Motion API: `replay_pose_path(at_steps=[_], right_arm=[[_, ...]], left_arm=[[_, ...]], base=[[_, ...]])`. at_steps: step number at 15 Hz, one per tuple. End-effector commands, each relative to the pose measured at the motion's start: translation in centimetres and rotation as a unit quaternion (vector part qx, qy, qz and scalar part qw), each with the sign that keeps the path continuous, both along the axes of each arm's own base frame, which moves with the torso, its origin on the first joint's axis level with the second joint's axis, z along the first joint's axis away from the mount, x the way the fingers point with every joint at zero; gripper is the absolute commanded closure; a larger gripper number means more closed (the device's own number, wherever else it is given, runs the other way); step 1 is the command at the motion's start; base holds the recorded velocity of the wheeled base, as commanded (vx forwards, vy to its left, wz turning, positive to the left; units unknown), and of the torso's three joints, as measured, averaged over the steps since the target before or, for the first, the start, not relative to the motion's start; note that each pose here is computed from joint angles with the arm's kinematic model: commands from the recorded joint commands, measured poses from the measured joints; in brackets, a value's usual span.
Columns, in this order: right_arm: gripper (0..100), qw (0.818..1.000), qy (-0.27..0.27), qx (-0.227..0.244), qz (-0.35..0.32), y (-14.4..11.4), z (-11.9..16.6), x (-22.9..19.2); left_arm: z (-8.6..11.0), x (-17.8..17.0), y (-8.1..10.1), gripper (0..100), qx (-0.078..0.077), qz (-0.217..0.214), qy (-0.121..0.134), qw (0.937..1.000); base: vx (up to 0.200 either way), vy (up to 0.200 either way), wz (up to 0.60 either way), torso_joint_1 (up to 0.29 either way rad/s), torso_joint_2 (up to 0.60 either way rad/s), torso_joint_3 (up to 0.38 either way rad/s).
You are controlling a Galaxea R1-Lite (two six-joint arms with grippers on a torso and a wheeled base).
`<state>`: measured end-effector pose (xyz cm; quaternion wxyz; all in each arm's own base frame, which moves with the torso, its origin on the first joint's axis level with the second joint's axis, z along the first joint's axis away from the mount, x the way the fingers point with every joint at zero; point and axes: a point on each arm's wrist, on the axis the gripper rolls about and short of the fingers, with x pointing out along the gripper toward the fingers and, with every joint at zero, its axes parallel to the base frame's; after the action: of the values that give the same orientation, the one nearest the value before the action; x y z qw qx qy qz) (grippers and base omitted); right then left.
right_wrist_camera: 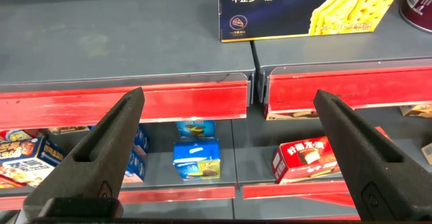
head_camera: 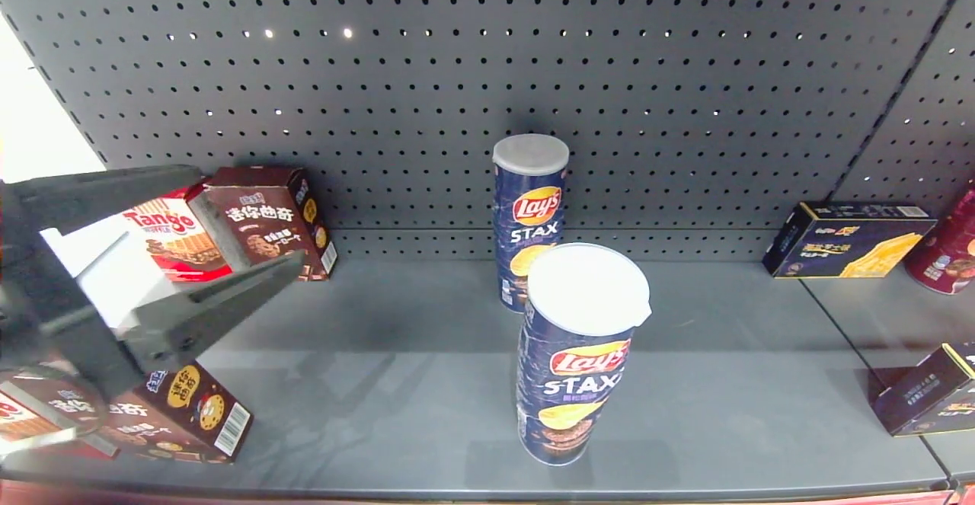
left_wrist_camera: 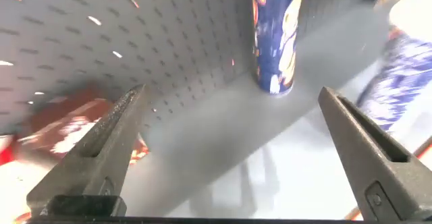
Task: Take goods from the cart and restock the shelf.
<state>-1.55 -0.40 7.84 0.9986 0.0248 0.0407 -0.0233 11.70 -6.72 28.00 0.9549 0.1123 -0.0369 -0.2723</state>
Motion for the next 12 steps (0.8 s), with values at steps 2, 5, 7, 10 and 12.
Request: replay_pose_path(at_steps=[2, 5, 7, 10, 12], right_arm=[[0, 1.0, 0.001, 0.0, 0.0, 0.0, 0.0, 0.0], [0, 1.0, 0.001, 0.0, 0.0, 0.0, 0.0, 0.0], [0, 1.0, 0.001, 0.0, 0.0, 0.0, 0.0, 0.0], [0, 1.0, 0.001, 0.0, 0.0, 0.0, 0.0, 0.0], [0, 1.0, 0.001, -0.001, 0.0, 0.0, 0.0, 0.0]], left_arm=[[-0.8, -7.4, 4.2, 0, -0.051, 0.001, -0.08, 0.9955], [-7.2, -11.7, 6.6, 0, -0.071, 0.045, -0.061, 0.9946], [-9.6, -11.4, 6.5, 0, -0.07, 0.114, -0.041, 0.9901], [-14.8, -11.9, 6.5, 0, -0.076, 0.158, -0.017, 0.9843], [-19.2, -13.4, 6.7, 0, -0.076, 0.158, 0.016, 0.9844]], base=[[0.0, 0.0, 0.0, 0.0, 0.0, 0.0], [0.0, 0.0, 0.0, 0.0, 0.0, 0.0], [0.0, 0.0, 0.0, 0.0, 0.0, 0.0], [0.0, 0.0, 0.0, 0.0, 0.0, 0.0], [0.0, 0.0, 0.0, 0.0, 0.0, 0.0]])
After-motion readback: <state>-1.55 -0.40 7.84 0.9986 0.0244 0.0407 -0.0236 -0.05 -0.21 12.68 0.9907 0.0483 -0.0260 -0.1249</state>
